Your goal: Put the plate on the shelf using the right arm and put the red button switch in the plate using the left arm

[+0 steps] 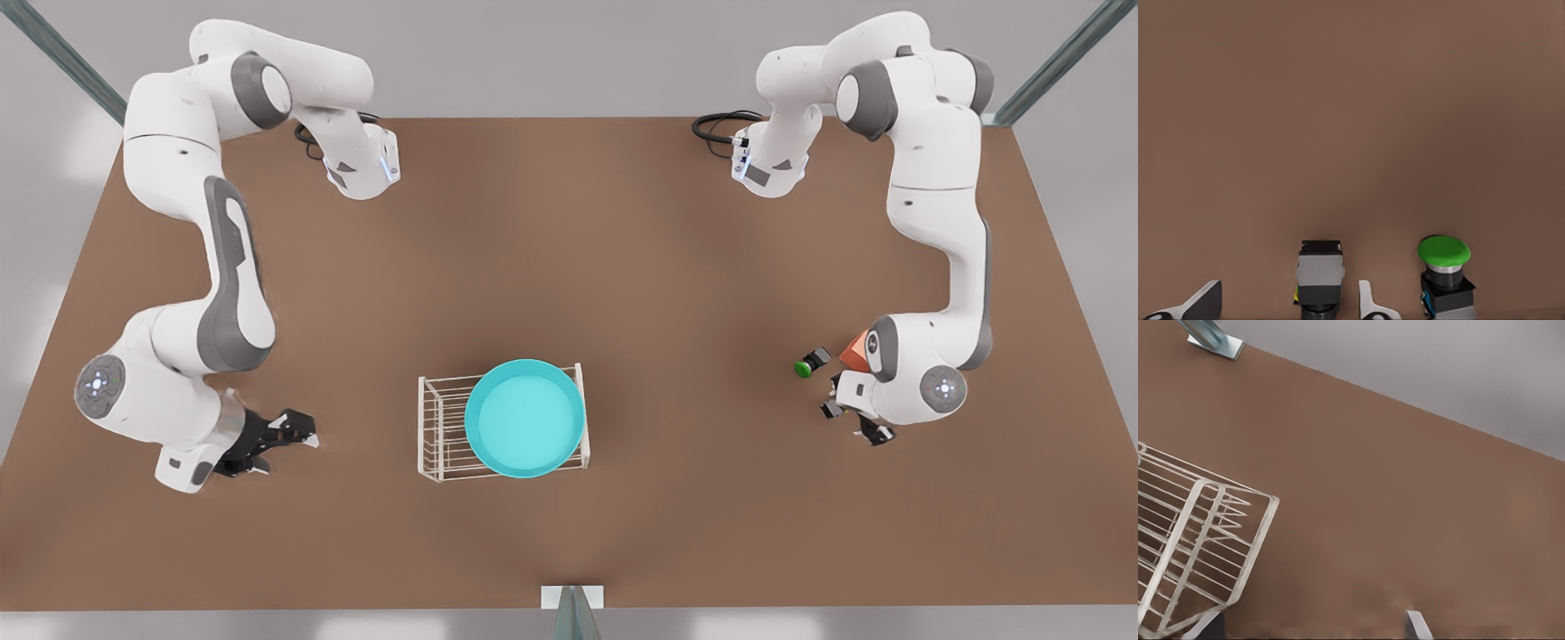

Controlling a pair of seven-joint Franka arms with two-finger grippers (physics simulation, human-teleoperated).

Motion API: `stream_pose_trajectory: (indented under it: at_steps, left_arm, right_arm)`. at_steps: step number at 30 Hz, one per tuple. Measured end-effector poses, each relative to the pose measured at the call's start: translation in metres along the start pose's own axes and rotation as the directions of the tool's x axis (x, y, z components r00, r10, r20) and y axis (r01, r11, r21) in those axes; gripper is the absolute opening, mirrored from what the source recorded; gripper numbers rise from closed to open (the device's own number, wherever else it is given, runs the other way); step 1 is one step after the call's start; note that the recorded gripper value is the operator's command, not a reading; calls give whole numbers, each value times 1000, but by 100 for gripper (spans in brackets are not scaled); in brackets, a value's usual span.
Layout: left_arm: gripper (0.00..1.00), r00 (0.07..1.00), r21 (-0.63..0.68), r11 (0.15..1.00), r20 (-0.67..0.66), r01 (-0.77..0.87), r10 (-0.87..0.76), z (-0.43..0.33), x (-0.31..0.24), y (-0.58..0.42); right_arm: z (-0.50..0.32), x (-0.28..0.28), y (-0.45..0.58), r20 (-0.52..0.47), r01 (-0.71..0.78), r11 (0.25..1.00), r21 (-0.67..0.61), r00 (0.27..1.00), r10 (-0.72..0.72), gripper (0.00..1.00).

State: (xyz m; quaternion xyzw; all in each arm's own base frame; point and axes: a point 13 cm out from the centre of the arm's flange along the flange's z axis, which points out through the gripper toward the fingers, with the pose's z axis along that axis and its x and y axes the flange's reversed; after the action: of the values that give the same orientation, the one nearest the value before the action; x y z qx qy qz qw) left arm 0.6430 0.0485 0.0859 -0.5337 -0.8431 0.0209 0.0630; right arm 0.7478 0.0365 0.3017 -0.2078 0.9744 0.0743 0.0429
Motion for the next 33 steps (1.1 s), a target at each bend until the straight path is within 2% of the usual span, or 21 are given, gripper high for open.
stream_pose_trajectory:
  at_steps: [3,6,8,11,17,27,28,30,31,33]
  left_arm:
    - [100,1000,7,1000,-2,-27,27,9,1,0]
    - [100,999,9,999,-2,-49,49,13,2,0]
    - [100,998,8,998,-2,-61,61,14,3,0]
    - [100,997,5,997,-1,-77,77,13,3,2]
    - [100,997,41,997,-17,-71,72,30,15,-9]
    - [100,999,68,997,-36,18,-16,52,11,-19]
    - [96,999,68,997,-37,25,-22,52,10,-20]
    - [61,999,67,997,-40,34,-31,53,8,-21]
    - [52,999,66,997,-41,38,-35,53,7,-21]
    - [52,998,65,997,-42,47,-44,52,5,-21]
  right_arm:
    - [-67,58,-36,-139,-37,989,141,989,57,100]
    - [-163,100,-6,-175,-72,974,215,978,111,100]
    - [-191,137,13,-210,-113,969,220,964,160,100]
    - [-195,163,24,-255,-164,965,204,943,214,100]
    - [-189,181,34,-304,-222,956,191,913,272,100]
    - [-183,186,39,-324,-279,942,184,888,326,100]
    - [-183,187,38,-323,-286,940,185,886,333,100]
    - [-184,188,36,-322,-297,937,186,882,344,100]
    - [-183,189,35,-322,-302,935,186,881,348,100]
    - [-183,189,34,-322,-309,933,186,878,355,100]
